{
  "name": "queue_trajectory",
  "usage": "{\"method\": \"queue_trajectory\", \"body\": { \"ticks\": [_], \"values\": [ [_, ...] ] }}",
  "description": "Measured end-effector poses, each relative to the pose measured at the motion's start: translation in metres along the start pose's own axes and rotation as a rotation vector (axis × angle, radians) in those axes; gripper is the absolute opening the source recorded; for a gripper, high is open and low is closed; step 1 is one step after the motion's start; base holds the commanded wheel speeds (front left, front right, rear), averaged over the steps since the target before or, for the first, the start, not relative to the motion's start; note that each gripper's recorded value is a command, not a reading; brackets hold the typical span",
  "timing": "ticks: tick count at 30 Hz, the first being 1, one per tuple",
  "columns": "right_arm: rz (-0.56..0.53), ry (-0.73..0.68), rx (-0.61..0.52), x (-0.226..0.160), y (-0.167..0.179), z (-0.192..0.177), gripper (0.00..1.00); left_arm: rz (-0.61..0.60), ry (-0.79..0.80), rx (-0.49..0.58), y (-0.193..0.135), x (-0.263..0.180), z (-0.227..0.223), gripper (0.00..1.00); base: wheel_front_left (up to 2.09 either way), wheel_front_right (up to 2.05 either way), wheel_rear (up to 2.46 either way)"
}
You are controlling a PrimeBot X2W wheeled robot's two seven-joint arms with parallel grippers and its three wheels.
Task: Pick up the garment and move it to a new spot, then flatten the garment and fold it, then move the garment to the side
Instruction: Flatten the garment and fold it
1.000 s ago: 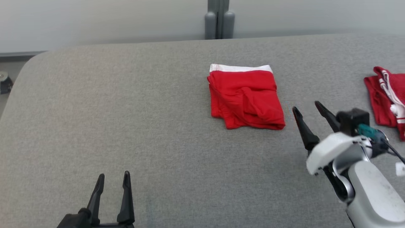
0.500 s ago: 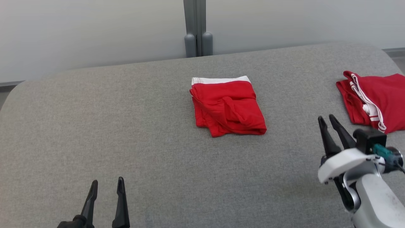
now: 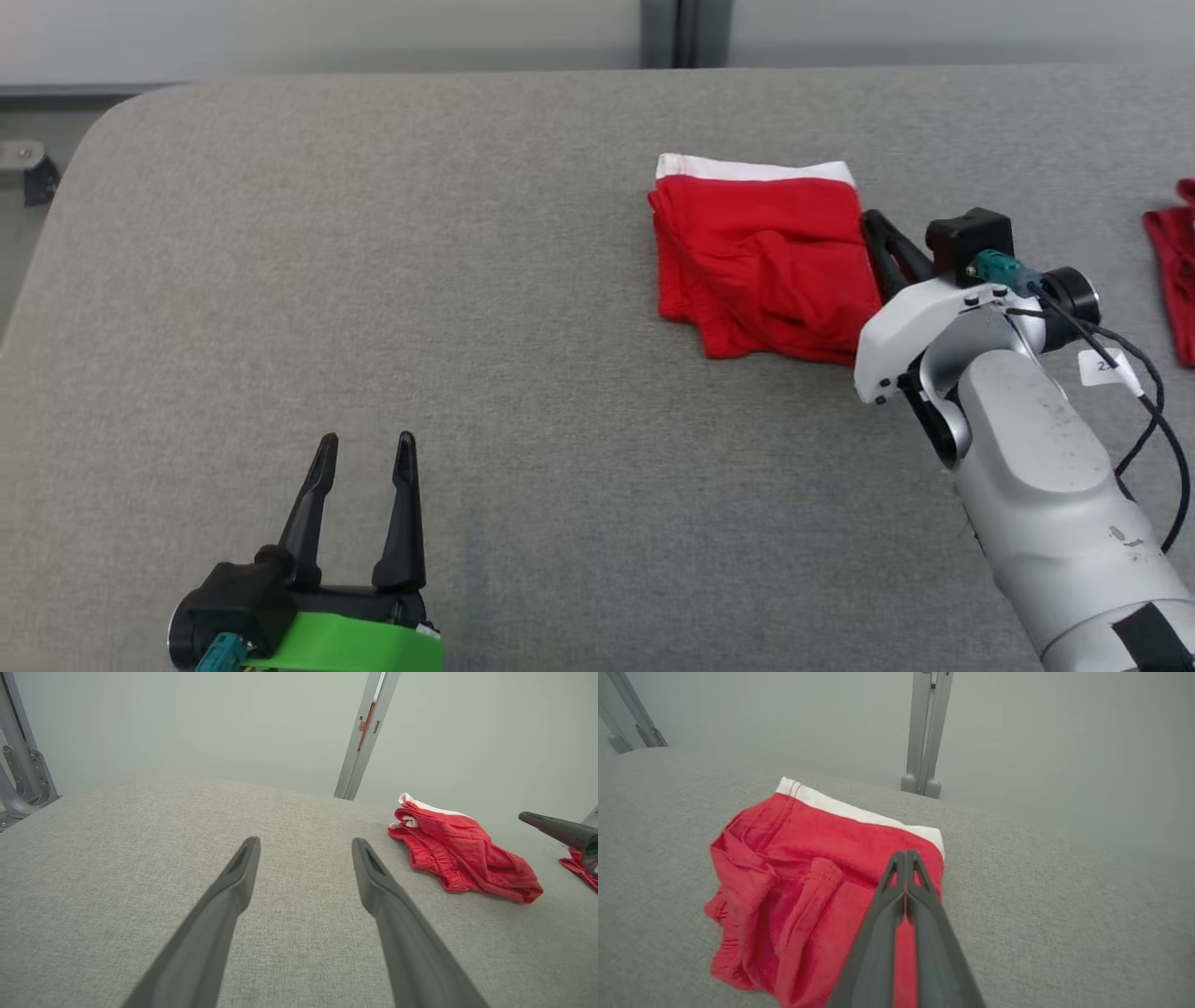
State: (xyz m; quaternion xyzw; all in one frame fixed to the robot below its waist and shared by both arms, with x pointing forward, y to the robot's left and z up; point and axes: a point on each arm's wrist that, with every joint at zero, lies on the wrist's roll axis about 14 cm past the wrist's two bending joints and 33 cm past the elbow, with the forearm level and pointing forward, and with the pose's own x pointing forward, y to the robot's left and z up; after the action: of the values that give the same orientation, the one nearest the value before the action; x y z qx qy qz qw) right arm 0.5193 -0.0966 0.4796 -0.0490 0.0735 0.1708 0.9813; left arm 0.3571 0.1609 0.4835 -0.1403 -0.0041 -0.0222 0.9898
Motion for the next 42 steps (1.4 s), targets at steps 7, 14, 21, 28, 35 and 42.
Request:
{"method": "queue_trajectory", "body": {
  "ticks": [7,14,21,28,35,42],
  "values": [
    [0.084,0.135,0.056,0.026,0.042,-0.056,0.00,0.090,0.034,0.016,0.026,-0.007,-0.008,1.00,0.00,0.00,0.00],
    [0.180,0.155,0.057,0.032,0.082,-0.071,0.00,0.146,0.045,0.030,0.042,-0.012,-0.010,1.00,0.00,0.00,0.00],
    [0.278,0.158,0.003,0.014,0.111,-0.073,0.00,0.126,0.032,0.023,0.035,-0.010,-0.007,1.00,0.00,0.00,0.00],
    [0.353,0.123,0.013,-0.001,0.136,-0.064,0.00,0.105,0.020,0.017,0.028,-0.010,-0.004,1.00,0.00,0.00,0.00],
    [0.403,0.156,0.012,-0.020,0.152,-0.074,0.00,0.105,0.015,0.013,0.027,-0.014,-0.002,1.00,0.00,0.00,0.00],
    [0.333,0.004,0.120,-0.024,0.140,-0.023,0.00,0.123,0.012,0.021,0.031,-0.028,-0.001,1.00,0.00,0.00,0.00]
  ]
}}
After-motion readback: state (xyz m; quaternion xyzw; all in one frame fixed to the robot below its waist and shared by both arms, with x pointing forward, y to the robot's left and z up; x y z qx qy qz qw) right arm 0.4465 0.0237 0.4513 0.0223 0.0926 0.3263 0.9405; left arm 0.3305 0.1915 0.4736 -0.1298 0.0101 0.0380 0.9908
